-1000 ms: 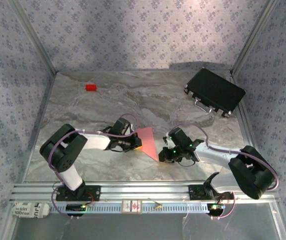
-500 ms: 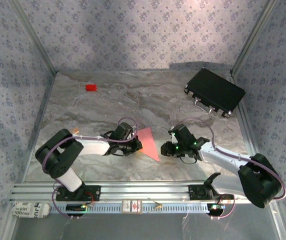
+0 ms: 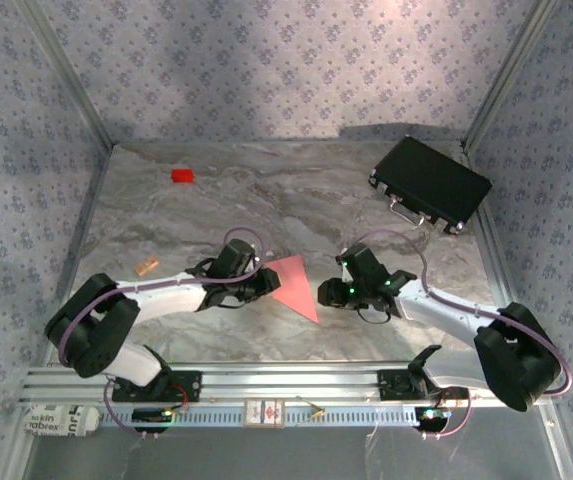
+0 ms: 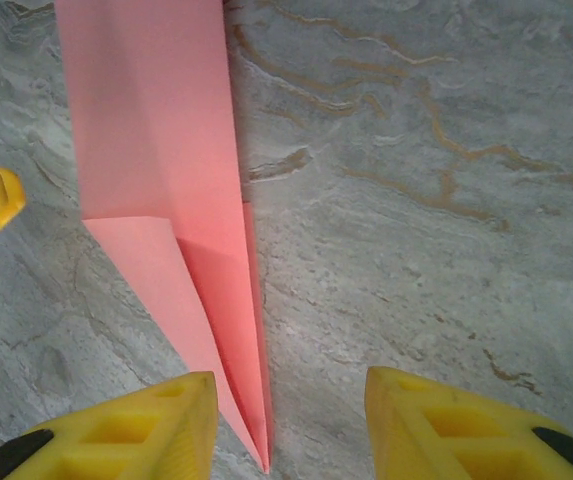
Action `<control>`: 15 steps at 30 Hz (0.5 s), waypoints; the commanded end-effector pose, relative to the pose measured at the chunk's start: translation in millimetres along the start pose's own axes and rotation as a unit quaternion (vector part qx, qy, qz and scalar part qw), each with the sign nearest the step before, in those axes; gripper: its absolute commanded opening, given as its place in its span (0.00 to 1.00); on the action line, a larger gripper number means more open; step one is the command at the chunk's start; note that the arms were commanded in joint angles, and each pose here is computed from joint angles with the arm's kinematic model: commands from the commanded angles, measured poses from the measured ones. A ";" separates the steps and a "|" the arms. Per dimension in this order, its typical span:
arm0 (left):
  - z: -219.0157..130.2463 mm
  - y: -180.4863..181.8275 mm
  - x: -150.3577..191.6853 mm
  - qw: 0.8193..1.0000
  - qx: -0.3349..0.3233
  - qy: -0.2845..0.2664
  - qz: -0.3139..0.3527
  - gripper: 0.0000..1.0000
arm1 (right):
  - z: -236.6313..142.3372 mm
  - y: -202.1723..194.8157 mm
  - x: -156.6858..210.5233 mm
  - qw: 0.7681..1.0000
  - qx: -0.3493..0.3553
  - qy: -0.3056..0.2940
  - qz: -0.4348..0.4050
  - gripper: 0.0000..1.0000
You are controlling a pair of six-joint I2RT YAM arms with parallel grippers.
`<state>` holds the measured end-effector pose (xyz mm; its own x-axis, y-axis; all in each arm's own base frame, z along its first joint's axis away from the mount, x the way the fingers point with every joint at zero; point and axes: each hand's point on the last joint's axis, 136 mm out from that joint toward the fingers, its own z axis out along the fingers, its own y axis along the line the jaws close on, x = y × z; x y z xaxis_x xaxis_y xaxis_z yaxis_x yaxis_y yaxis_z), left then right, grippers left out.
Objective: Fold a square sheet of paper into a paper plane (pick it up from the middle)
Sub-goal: Third fold the triangle at the center of the table, then fourth fold the wing at the center of the table.
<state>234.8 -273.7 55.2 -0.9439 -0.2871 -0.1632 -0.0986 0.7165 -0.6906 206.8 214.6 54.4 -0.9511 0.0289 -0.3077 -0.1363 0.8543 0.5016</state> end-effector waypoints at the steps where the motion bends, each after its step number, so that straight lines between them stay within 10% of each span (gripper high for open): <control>1: -12.0 13.2 -2.8 1.000 -0.014 -0.007 0.002 0.29 | 0.7 10.0 -8.1 1.000 -0.008 -0.007 -0.011 0.44; 15: -9.6 16.9 2.2 1.000 0.008 0.018 -0.014 0.35 | 19.6 38.3 -13.8 0.998 -0.044 0.023 -0.040 0.38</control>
<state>232.2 -253.5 54.3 -0.9417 -0.3074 -0.1370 -0.1294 0.7066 -0.6957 215.3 247.3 55.7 -0.9544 -0.0411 -0.2958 -0.2007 0.8215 0.5337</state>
